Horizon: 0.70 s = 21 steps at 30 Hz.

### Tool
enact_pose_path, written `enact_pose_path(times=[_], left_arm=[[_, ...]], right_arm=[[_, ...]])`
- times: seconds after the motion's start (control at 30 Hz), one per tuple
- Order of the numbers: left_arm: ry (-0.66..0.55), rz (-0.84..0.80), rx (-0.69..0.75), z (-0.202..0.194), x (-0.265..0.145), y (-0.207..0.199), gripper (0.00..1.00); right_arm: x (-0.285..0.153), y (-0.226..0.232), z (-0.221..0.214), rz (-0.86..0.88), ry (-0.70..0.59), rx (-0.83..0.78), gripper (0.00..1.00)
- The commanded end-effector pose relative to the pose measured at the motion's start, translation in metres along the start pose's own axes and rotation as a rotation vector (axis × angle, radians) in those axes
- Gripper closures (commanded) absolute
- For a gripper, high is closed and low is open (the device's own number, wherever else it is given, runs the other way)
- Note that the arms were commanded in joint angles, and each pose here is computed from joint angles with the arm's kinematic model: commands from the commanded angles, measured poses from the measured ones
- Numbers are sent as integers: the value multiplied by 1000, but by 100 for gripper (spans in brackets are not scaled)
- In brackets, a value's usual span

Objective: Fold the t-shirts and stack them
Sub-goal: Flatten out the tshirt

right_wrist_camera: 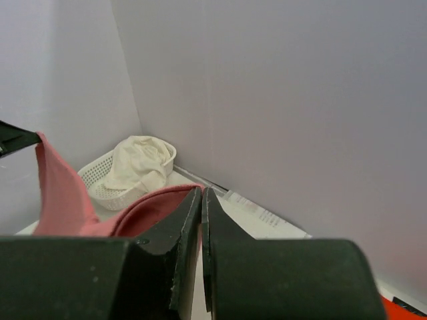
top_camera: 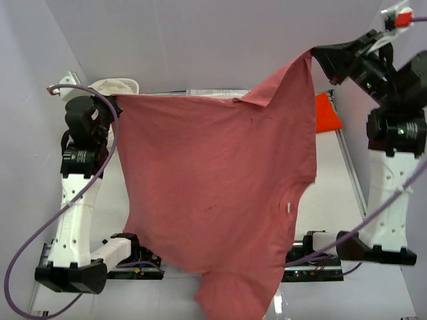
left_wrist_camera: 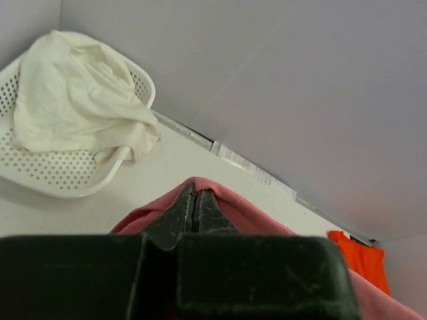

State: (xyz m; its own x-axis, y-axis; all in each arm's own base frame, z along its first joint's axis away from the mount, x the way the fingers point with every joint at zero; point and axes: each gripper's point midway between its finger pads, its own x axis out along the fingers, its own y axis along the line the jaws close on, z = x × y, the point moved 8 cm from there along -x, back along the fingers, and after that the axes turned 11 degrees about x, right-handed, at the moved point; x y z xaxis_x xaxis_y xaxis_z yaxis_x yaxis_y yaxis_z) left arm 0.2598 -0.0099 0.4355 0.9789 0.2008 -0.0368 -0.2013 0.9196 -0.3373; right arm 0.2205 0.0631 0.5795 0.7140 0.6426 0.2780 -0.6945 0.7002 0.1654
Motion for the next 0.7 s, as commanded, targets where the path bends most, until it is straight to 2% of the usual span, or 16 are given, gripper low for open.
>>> enact_pose_path(times=[0.0,0.03,0.07,0.1,0.17,0.2,0.23,0.3,0.33,0.43,0.47,0.5,0.53,0.6,0.63,0.67], left_arm=[[-40,-37,-42,4,21,-11,100],[3,-22,-41,-9,43,-13,100],[15,-15,-41,-12,54,-14,100],[46,-11,-43,-19,77,-19,100],[68,-13,-52,-23,100,-23,100],[69,-60,-70,-14,109,-29,100],[113,-49,-97,-26,128,-25,100],[111,-64,-102,-24,139,-29,100],[99,-91,-97,-18,143,-33,100],[18,-157,-86,-2,138,-40,100],[-61,-199,-78,18,127,-46,100],[-93,-219,-74,25,122,-48,100],[-134,-248,-74,39,114,-52,100],[-153,-272,-59,51,105,-56,100],[-127,-303,-55,44,102,-57,100],[-141,-320,-75,49,86,-56,100]], right_arm=[[18,-3,21,73,-54,-24,92],[40,-29,10,71,-27,12,92],[48,-32,17,86,-44,19,92],[72,-60,1,91,-1,65,92],[86,-64,17,131,-37,62,92],[103,-89,2,141,-9,107,92],[108,-92,8,176,-43,86,92],[116,-107,5,227,-54,136,92],[115,-107,11,262,-82,102,92],[109,-102,11,326,-55,72,92],[105,-96,16,355,-72,20,92],[98,-89,24,363,-85,9,92],[84,-86,38,392,-116,-72,92],[66,-82,49,427,-107,-1,92],[54,-85,48,441,-70,-5,92],[44,-69,50,514,-84,-97,92]])
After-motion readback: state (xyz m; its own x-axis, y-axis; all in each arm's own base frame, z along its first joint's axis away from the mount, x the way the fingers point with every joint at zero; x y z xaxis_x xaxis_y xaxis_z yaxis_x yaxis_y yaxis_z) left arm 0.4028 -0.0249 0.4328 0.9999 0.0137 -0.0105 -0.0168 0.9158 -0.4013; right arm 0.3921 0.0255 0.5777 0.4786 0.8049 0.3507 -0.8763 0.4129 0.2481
